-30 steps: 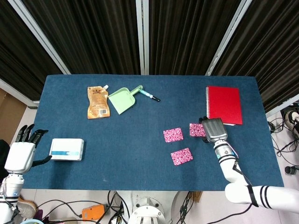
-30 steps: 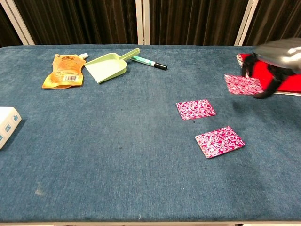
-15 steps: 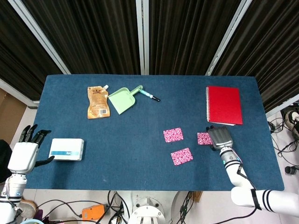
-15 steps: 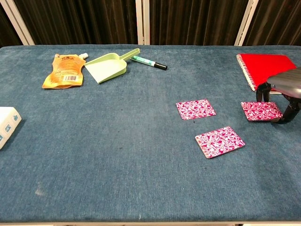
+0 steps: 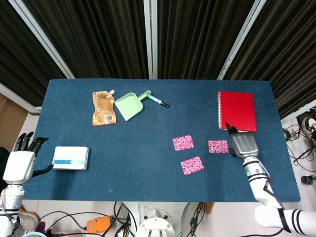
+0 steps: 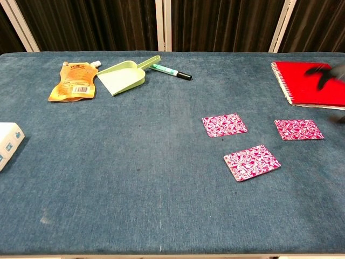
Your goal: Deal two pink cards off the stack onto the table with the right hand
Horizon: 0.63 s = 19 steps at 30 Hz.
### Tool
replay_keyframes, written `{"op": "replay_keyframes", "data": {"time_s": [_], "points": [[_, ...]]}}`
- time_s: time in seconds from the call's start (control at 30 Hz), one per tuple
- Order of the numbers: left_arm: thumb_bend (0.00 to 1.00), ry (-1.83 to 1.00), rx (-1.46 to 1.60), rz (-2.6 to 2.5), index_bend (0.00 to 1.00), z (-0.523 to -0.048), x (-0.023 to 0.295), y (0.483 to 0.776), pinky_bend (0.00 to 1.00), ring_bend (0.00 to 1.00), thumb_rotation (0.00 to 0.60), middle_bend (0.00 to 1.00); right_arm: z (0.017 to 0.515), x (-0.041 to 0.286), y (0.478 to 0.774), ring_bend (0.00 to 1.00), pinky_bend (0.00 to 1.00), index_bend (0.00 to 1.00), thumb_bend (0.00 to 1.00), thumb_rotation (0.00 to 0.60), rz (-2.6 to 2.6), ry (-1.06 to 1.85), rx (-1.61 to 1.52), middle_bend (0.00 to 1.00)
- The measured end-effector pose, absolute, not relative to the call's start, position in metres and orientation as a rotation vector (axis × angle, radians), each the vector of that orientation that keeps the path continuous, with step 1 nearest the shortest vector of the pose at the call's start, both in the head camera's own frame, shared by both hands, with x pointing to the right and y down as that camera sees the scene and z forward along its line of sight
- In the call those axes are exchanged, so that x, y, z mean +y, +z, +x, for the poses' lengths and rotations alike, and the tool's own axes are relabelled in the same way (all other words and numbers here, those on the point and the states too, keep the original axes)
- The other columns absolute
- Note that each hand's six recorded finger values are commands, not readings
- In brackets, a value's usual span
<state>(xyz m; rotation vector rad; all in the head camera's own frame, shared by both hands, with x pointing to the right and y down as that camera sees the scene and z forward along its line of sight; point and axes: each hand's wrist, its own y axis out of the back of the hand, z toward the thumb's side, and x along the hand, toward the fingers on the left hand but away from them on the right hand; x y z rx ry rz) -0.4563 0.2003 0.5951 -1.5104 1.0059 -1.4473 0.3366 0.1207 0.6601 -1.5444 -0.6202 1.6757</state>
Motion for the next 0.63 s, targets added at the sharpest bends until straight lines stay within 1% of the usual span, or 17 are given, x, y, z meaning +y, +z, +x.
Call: {"op": "replay_keyframes", "data": {"time_s": [0.03,0.07,0.1,0.13,0.17,0.27,0.33,0.37,0.47,0.63], "points": [[0.00,-1.451,1.017,-1.505,0.20,-0.459,0.200,0.594,0.03,0.05,0.600,0.22,0.345,0.116,0.647,0.63,0.90,0.08,0.46,0.600,-1.517,1.665,-0.677,0.28],[0.00,-1.455,1.027,-1.498,0.20,-0.461,0.201,0.593,0.03,0.05,0.600,0.22,0.352,0.113,0.636,0.53,0.81,0.07,0.46,0.600,-1.495,1.656,-0.721,0.26],[0.00,-1.461,1.039,-1.489,0.20,-0.465,0.201,0.591,0.03,0.05,0.600,0.22,0.360,0.111,0.625,0.40,0.69,0.06,0.46,0.600,-1.475,1.646,-0.764,0.24],[0.00,-1.465,1.046,-1.484,0.20,-0.467,0.202,0.591,0.03,0.05,0.600,0.22,0.370,0.109,0.610,0.30,0.57,0.05,0.46,0.600,-1.448,1.632,-0.819,0.22],[0.00,-1.467,1.052,-1.480,0.20,-0.468,0.202,0.590,0.03,0.05,0.600,0.22,0.378,0.109,0.599,0.18,0.40,0.04,0.45,0.600,-1.428,1.621,-0.858,0.19],[0.00,-1.478,1.081,-1.467,0.20,-0.474,0.205,0.588,0.03,0.05,0.600,0.22,0.403,0.116,0.567,0.03,0.14,0.03,0.40,0.600,-1.376,1.588,-0.979,0.14],[0.00,-1.482,1.095,-1.460,0.20,-0.476,0.208,0.587,0.03,0.05,0.600,0.22,0.416,0.128,0.553,0.00,0.08,0.03,0.38,0.600,-1.359,1.573,-1.062,0.12],[0.00,-1.482,1.098,-1.457,0.20,-0.477,0.209,0.586,0.03,0.05,0.600,0.22,0.421,0.133,0.548,0.00,0.06,0.02,0.37,0.600,-1.352,1.568,-1.093,0.11],[0.00,-1.487,1.105,-1.453,0.20,-0.477,0.213,0.585,0.03,0.05,0.600,0.22,0.435,0.154,0.535,0.00,0.06,0.01,0.37,0.600,-1.343,1.555,-1.170,0.11],[0.00,-1.494,1.114,-1.448,0.20,-0.477,0.219,0.585,0.03,0.05,0.600,0.22,0.446,0.183,0.525,0.00,0.06,0.01,0.37,0.600,-1.384,1.544,-1.232,0.10]]}}
